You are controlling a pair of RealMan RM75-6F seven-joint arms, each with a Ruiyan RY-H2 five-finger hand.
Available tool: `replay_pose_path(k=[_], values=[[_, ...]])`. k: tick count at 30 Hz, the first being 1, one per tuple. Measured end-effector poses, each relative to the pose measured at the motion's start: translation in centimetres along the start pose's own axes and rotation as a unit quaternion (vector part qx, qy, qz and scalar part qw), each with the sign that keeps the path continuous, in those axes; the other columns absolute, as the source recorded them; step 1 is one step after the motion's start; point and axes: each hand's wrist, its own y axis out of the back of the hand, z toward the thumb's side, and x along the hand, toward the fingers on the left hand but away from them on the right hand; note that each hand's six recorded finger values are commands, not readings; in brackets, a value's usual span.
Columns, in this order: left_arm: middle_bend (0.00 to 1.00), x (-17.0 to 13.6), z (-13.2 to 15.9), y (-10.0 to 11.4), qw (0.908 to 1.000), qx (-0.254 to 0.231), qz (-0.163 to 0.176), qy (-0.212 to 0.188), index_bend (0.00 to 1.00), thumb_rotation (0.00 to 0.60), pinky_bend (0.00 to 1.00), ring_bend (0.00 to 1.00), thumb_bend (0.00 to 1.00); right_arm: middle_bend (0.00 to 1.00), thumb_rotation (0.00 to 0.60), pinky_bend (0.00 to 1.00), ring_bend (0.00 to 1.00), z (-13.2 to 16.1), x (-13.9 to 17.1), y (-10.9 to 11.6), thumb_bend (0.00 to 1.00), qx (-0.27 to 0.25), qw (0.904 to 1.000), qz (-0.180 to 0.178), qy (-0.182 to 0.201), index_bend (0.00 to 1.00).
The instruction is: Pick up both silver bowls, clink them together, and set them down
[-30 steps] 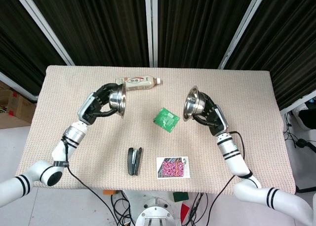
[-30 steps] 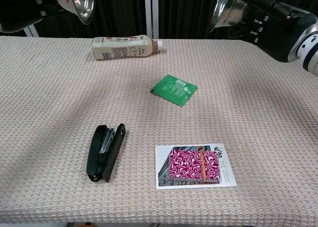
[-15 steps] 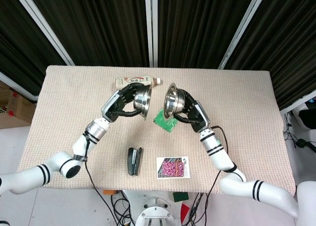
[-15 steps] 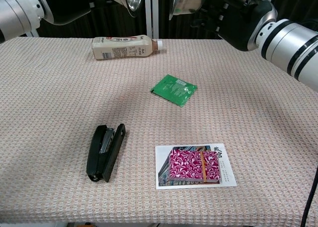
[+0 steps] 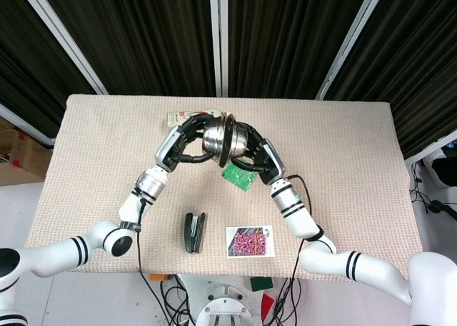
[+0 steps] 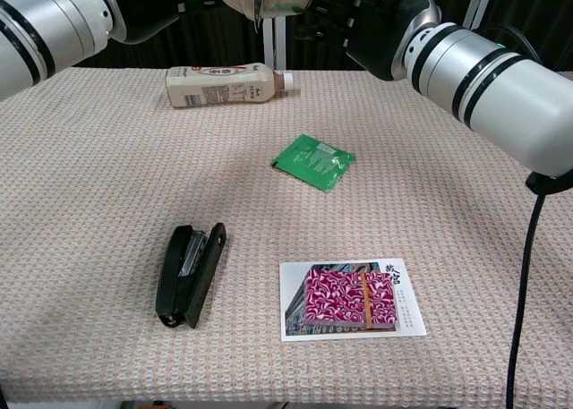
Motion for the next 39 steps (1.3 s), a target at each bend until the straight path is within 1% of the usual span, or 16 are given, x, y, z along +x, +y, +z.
replay_pose_path(k=[5, 9, 13, 17, 22, 25, 27, 30, 34, 37, 39], values=[[0.52, 0.0, 0.4, 0.1, 0.9996, 0.012, 0.020, -0.016, 0.52, 0.600, 0.49, 0.41, 0.20, 0.49, 0.600, 0.60, 0.48, 0.1, -0.2, -0.1, 0.19, 0.005, 1.0000, -0.004, 0.006, 0.64], [0.52, -0.4, 0.7, 1.1, 0.9983, 0.015, 0.051, -0.025, 0.53, 0.600, 0.49, 0.41, 0.20, 0.49, 0.600, 0.59, 0.48, 0.4, 0.2, 1.0, 0.19, -0.001, 0.9997, -0.021, 0.013, 0.64], [0.52, -0.6, 0.9, 1.6, 0.9973, 0.008, 0.066, -0.030, 0.53, 0.600, 0.49, 0.41, 0.20, 0.49, 0.600, 0.60, 0.48, 0.6, 0.3, 1.7, 0.19, -0.004, 0.9993, -0.033, 0.018, 0.64], [0.52, -0.5, 0.9, 1.2, 0.9976, 0.009, 0.062, -0.029, 0.53, 0.600, 0.49, 0.41, 0.20, 0.49, 0.600, 0.60, 0.48, 0.5, 0.0, 1.6, 0.19, -0.005, 0.9993, -0.033, 0.017, 0.64], [0.52, -0.1, 0.6, 0.2, 0.9985, 0.012, 0.048, -0.023, 0.53, 0.600, 0.49, 0.41, 0.20, 0.49, 0.600, 0.60, 0.48, 0.0, -0.9, -0.1, 0.20, -0.009, 0.9997, -0.019, 0.011, 0.64], [0.52, 0.1, 0.5, 0.0, 0.9984, 0.017, 0.047, -0.024, 0.53, 0.600, 0.49, 0.41, 0.20, 0.49, 0.600, 0.60, 0.48, -0.5, -1.5, -0.9, 0.20, -0.002, 0.9999, -0.012, 0.006, 0.64], [0.52, 0.1, 0.6, 0.0, 0.9984, 0.016, 0.048, -0.026, 0.53, 0.600, 0.49, 0.41, 0.20, 0.49, 0.600, 0.60, 0.48, -0.6, -1.7, -1.0, 0.20, -0.001, 0.9999, -0.013, 0.005, 0.64], [0.52, 0.0, 0.8, 0.6, 0.9980, 0.010, 0.055, -0.029, 0.53, 0.600, 0.49, 0.41, 0.20, 0.49, 0.600, 0.60, 0.48, -0.4, -1.6, -0.4, 0.20, -0.004, 0.9997, -0.022, 0.009, 0.64], [0.52, -0.6, 0.9, 1.8, 0.9970, 0.008, 0.070, -0.033, 0.53, 0.600, 0.49, 0.41, 0.20, 0.49, 0.600, 0.60, 0.48, 0.3, -0.8, 1.5, 0.20, -0.008, 0.9988, -0.044, 0.020, 0.64], [0.52, -0.6, 0.9, 1.7, 0.9971, 0.007, 0.069, -0.032, 0.53, 0.600, 0.49, 0.41, 0.20, 0.49, 0.600, 0.60, 0.48, 0.6, -0.5, 2.4, 0.20, -0.016, 0.9981, -0.055, 0.022, 0.64], [0.52, -0.4, 0.8, 1.3, 0.9975, 0.008, 0.063, -0.031, 0.53, 0.600, 0.49, 0.41, 0.20, 0.49, 0.600, 0.60, 0.48, 0.5, -0.6, 2.1, 0.20, -0.017, 0.9983, -0.052, 0.020, 0.64]])
